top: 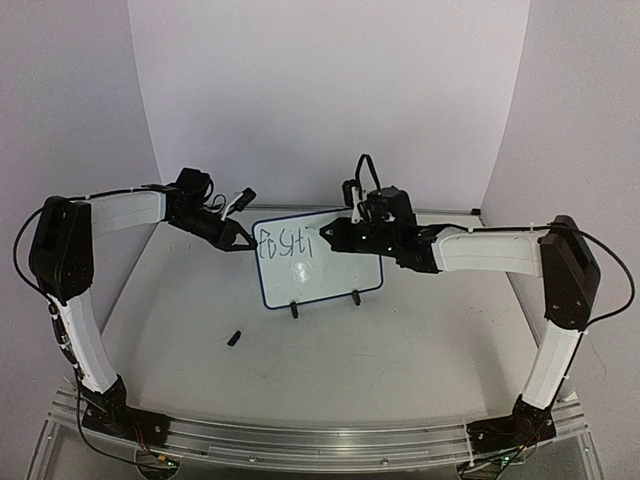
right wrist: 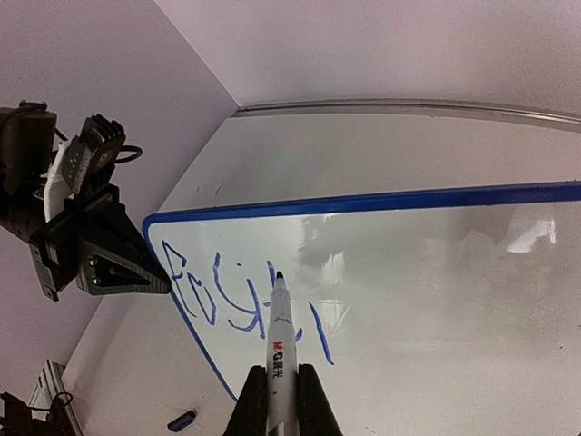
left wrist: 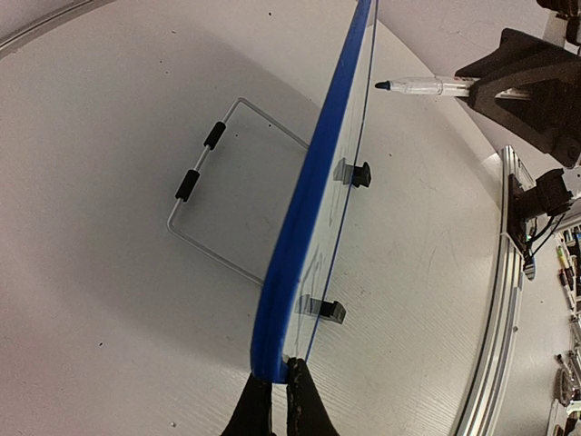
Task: Write a sentence on the whiteboard
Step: Write on the whiteboard with the whiteboard marker without the cap.
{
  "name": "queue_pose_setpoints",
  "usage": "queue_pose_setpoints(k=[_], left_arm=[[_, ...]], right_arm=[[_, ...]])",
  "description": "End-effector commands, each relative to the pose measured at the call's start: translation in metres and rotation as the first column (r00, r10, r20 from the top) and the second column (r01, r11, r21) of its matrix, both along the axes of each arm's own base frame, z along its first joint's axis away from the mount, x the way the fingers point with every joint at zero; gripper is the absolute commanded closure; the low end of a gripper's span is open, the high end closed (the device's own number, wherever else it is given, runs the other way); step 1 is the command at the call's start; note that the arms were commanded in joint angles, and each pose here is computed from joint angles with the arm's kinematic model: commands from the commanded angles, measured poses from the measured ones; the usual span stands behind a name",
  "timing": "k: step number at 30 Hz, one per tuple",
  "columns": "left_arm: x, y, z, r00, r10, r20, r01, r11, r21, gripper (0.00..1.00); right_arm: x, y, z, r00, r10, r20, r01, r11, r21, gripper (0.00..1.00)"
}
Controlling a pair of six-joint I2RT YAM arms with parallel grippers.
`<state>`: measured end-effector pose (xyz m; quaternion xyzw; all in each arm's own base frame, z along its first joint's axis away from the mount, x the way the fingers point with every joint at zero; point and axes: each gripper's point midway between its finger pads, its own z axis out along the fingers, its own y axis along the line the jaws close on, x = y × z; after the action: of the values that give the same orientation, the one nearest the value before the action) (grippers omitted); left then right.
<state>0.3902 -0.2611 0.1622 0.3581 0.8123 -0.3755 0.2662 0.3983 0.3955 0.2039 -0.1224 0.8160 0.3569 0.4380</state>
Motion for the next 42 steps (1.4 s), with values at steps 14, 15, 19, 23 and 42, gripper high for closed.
queue_pose_setpoints(k=[14,15,19,23,42], left_arm=[[0.005,-0.001,0.022,0.995,-0.011,0.103,0.01,1.0,0.006,1.0],[0.006,0.0,0.022,0.995,-0.01,0.103,0.009,1.0,0.007,1.0],[0.005,0.0,0.021,0.995,-0.01,0.1,0.009,1.0,0.01,1.0],[0.006,0.0,0.019,0.995,-0.01,0.098,0.009,1.0,0.012,1.0],[0.006,0.001,0.018,0.995,-0.007,0.096,0.006,1.0,0.018,1.0]], right_arm=[[0.019,0.001,-0.002,0.999,-0.044,0.017,0.044,0.999,-0.02,1.0],[0.02,0.0,-0.002,0.999,-0.045,0.017,0.045,0.999,-0.02,1.0],[0.019,-0.001,-0.001,0.999,-0.045,0.018,0.046,0.999,-0.019,1.0],[0.015,-0.001,0.004,0.999,-0.026,0.02,0.026,1.0,-0.009,1.0],[-0.016,-0.04,0.03,0.995,0.103,0.0,-0.103,0.993,0.06,1.0]])
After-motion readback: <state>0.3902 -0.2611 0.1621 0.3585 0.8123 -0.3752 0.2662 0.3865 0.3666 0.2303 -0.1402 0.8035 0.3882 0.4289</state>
